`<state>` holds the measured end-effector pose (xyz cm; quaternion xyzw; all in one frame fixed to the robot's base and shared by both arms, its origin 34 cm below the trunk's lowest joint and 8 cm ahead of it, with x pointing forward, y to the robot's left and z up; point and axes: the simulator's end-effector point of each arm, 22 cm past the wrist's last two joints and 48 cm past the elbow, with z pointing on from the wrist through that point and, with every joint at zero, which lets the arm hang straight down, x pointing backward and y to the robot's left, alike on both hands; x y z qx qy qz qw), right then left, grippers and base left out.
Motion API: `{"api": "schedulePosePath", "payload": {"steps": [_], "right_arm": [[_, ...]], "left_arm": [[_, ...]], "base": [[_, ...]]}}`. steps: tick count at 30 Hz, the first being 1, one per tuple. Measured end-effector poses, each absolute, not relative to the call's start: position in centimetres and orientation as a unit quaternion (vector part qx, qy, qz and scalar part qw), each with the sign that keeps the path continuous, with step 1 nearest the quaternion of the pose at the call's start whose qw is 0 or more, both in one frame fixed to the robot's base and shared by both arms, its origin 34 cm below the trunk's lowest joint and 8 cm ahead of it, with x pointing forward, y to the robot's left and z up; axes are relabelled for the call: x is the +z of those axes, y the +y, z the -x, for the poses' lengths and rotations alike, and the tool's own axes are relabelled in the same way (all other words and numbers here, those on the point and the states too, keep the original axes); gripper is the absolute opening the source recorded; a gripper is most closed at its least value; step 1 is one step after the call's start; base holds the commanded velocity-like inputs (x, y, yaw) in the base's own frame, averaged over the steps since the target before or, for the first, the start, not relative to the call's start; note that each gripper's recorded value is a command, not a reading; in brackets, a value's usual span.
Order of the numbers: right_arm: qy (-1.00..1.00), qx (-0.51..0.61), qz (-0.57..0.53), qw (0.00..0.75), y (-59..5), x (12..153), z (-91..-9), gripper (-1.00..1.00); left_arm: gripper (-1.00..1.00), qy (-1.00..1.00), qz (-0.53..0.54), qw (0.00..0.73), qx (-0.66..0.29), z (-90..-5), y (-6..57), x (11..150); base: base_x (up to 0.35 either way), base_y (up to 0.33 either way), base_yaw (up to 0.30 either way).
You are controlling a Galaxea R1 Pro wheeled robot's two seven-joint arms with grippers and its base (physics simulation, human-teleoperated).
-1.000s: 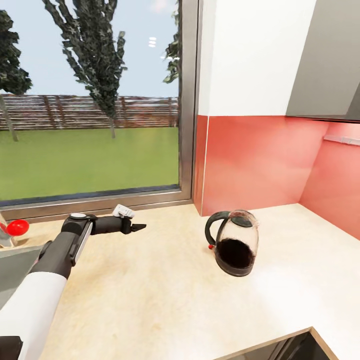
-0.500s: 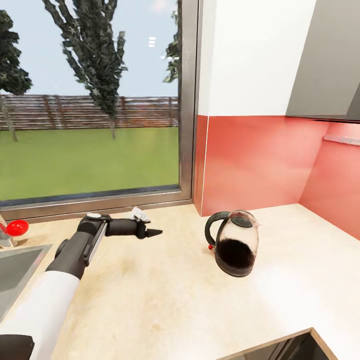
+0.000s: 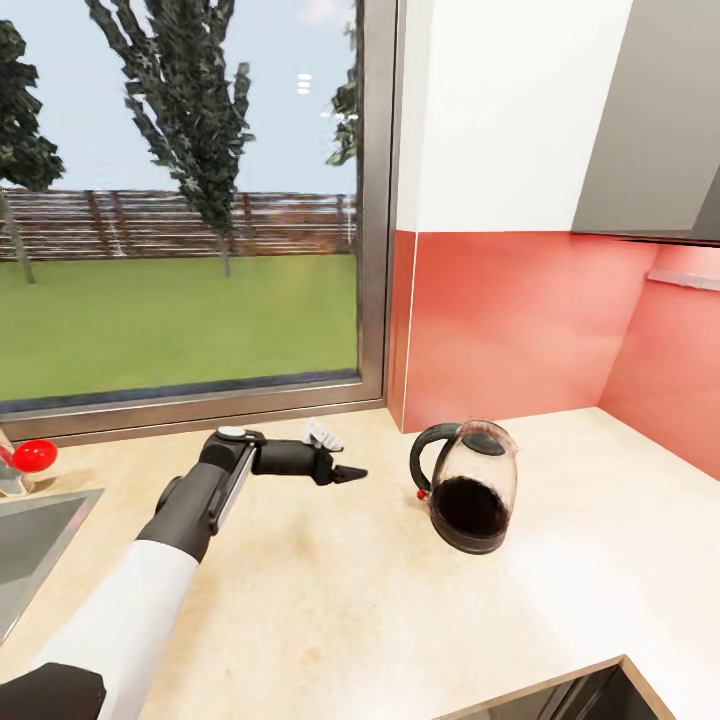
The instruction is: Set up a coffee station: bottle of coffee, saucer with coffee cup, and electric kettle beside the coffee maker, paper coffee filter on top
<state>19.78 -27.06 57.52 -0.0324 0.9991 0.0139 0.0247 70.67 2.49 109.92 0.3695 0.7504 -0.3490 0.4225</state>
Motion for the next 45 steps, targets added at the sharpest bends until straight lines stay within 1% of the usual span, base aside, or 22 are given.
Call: {"api": "schedulePosePath", "payload": {"steps": [9,17,21,25,38,45], "right_arm": [[0.999,0.014,0.033,0.025,-27.1,57.5,-19.8,1.00],[0.999,0.014,0.033,0.025,-27.0,57.5,-19.8,1.00],[0.999,0.015,0.033,0.025,-27.0,57.5,-19.8,1.00],[0.999,0.015,0.033,0.025,-27.0,57.5,-19.8,1.00],[0.999,0.015,0.033,0.025,-27.0,57.5,-19.8,1.00],[0.999,0.015,0.033,0.025,-27.0,57.5,-19.8,1.00]], "left_arm": [[1.00,0.741,-0.389,0.417,-0.355,-69.6,-0.9,110.1],[1.00,0.742,-0.366,0.446,-0.342,-70.6,-3.7,111.2],[1.00,0.741,-0.362,0.455,-0.337,-70.9,-4.2,111.5],[1.00,0.753,-0.339,0.475,-0.304,-72.5,-3.6,111.5],[1.00,0.761,-0.331,0.466,-0.306,-71.8,-4.2,109.9],[1.00,0.761,-0.296,0.494,-0.299,-72.9,-4.1,110.2]], "base": [[0.000,0.000,0.000],[0.000,0.000,0.000],[0.000,0.000,0.000],[0.000,0.000,0.000],[0.000,0.000,0.000],[0.000,0.000,0.000]]}}
